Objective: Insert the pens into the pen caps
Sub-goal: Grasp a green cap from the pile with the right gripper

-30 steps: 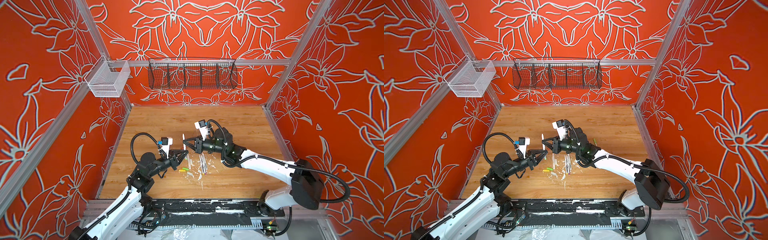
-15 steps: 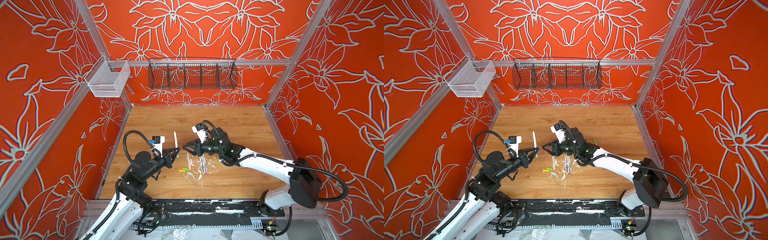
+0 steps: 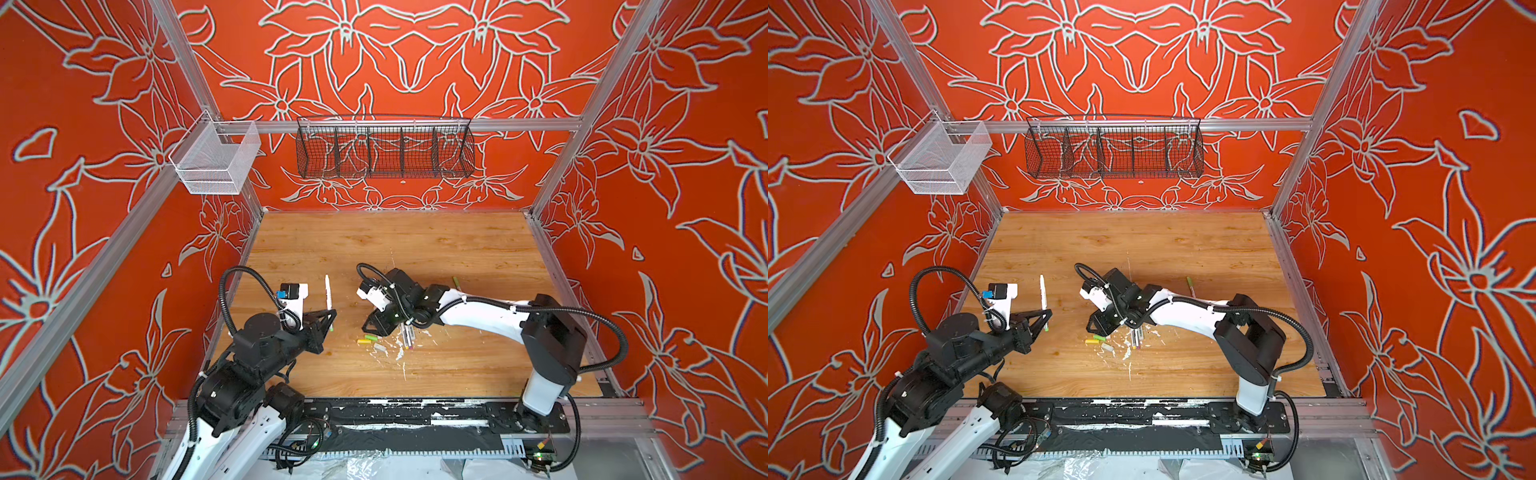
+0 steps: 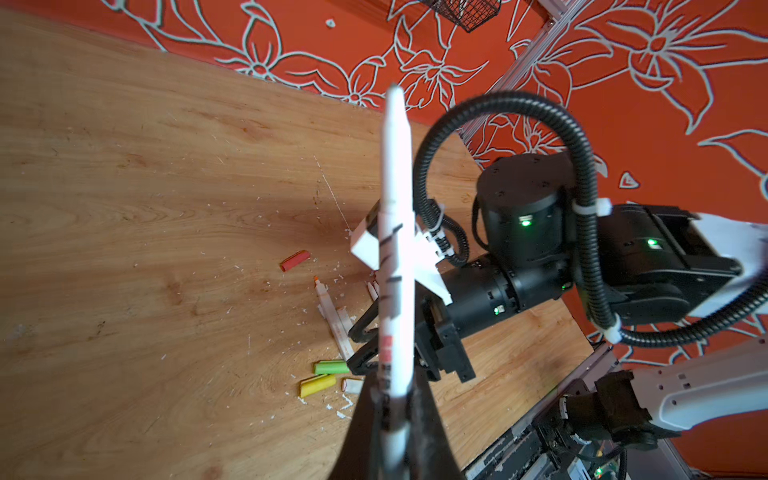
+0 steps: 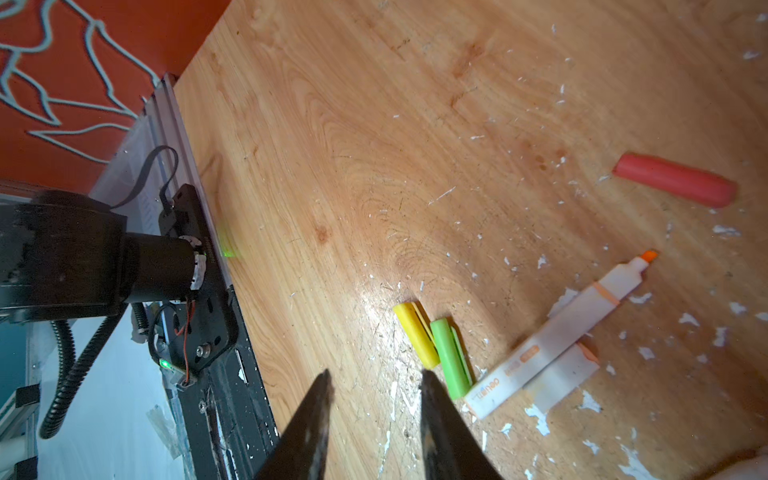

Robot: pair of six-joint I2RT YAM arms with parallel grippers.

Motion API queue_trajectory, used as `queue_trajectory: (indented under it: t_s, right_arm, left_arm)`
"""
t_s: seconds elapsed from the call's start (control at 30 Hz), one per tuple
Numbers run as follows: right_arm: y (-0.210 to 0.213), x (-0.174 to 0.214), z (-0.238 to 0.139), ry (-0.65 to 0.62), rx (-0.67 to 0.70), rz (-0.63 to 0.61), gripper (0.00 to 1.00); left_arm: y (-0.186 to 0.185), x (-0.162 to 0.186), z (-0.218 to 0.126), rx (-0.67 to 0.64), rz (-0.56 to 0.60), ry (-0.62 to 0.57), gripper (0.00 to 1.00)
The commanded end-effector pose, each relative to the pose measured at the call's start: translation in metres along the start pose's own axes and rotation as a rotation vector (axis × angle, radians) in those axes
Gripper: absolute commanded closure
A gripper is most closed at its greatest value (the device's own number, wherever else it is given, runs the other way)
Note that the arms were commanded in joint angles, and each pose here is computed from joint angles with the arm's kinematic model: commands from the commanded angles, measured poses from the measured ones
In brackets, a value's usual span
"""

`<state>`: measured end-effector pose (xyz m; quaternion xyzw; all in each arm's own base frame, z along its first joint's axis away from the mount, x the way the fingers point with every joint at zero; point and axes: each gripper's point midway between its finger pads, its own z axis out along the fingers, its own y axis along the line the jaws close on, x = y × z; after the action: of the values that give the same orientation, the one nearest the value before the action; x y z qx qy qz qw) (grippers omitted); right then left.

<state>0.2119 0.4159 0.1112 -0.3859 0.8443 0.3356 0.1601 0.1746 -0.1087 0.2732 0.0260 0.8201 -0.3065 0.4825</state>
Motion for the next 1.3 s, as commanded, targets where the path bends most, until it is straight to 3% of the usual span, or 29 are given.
queue_trajectory:
  t_s: [0.0, 0.33, 0.73, 1.27]
  right_arm:
    - [-0.007, 0.020, 0.011, 0.124, 0.050, -0.081, 0.65]
    - [-0.029, 0.037, 0.041, 0.260, 0.145, -0.117, 0.69]
    - [-0.049, 0.050, 0.054, 0.306, 0.214, -0.108, 0.71]
    - [-0.057, 0.040, 0.062, 0.303, 0.253, -0.121, 0.73]
  left_arm:
    - [-0.002, 0.008, -0.007, 0.024, 0.049, 0.013, 1.00]
    - [-0.009, 0.005, -0.017, 0.071, 0.070, -0.048, 1.00]
    - [-0.011, 0.004, -0.018, 0.083, 0.072, -0.059, 1.00]
    - [-0.011, 0.003, -0.019, 0.083, 0.074, -0.067, 1.00]
